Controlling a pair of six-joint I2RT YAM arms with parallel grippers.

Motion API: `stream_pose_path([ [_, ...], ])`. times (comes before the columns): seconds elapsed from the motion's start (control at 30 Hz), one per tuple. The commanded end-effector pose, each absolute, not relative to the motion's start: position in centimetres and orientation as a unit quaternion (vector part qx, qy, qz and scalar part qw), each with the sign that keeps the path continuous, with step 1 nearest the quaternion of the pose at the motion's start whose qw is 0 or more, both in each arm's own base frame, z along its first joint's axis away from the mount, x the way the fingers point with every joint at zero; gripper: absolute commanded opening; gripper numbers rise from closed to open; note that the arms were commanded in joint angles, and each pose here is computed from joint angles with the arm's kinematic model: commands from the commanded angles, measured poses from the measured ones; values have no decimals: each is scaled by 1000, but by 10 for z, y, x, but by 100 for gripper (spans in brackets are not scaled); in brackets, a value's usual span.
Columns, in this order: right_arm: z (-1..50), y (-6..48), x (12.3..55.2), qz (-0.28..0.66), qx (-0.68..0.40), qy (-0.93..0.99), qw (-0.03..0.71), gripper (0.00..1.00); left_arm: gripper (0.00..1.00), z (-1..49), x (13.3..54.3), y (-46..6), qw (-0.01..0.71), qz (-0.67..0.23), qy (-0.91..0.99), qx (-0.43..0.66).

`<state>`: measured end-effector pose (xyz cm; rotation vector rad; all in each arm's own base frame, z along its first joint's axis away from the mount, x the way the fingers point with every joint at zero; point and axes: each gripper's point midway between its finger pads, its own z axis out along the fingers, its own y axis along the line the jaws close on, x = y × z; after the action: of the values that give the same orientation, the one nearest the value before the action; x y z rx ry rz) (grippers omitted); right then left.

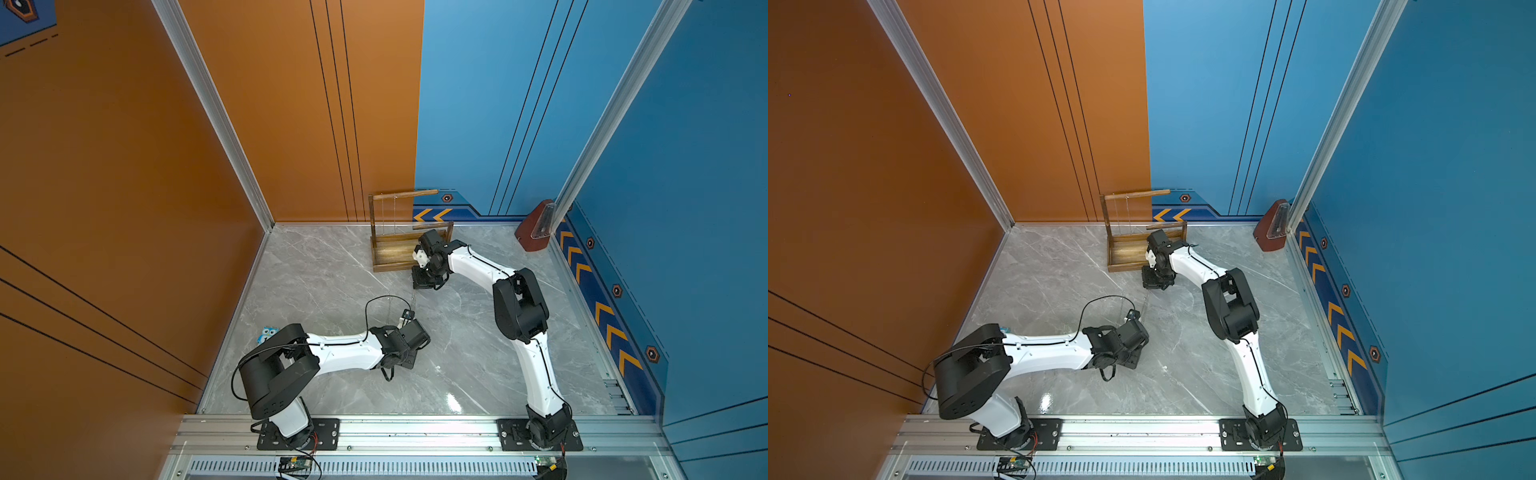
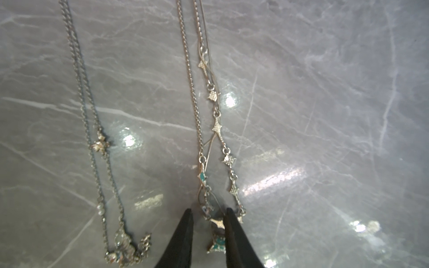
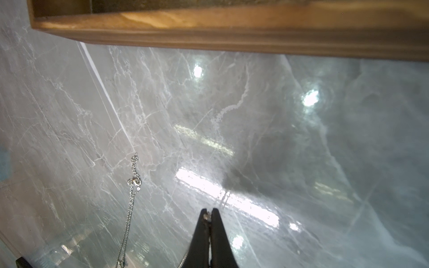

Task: Take the necklace off the jewelry display stand
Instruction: Place the necklace at the center of the board.

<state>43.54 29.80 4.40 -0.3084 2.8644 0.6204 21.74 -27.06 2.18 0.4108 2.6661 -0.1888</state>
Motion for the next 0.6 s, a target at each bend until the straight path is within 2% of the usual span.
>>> stream_pose_path([
  [0.0,43,299,440,219,-92,967,89,4,28,-1,192,-258,147,-41,975,159],
  [0.27,34,302,442,225,-88,967,80,5,32,2,196,-264,153,-45,974,161],
  [0.4,33,302,444,227,-85,967,79,9,32,4,195,-264,155,-46,974,161],
  [0.5,32,302,444,227,-85,967,79,16,32,5,195,-264,156,-48,973,161],
  [0.57,32,303,444,228,-84,967,78,17,33,8,196,-264,161,-50,973,159],
])
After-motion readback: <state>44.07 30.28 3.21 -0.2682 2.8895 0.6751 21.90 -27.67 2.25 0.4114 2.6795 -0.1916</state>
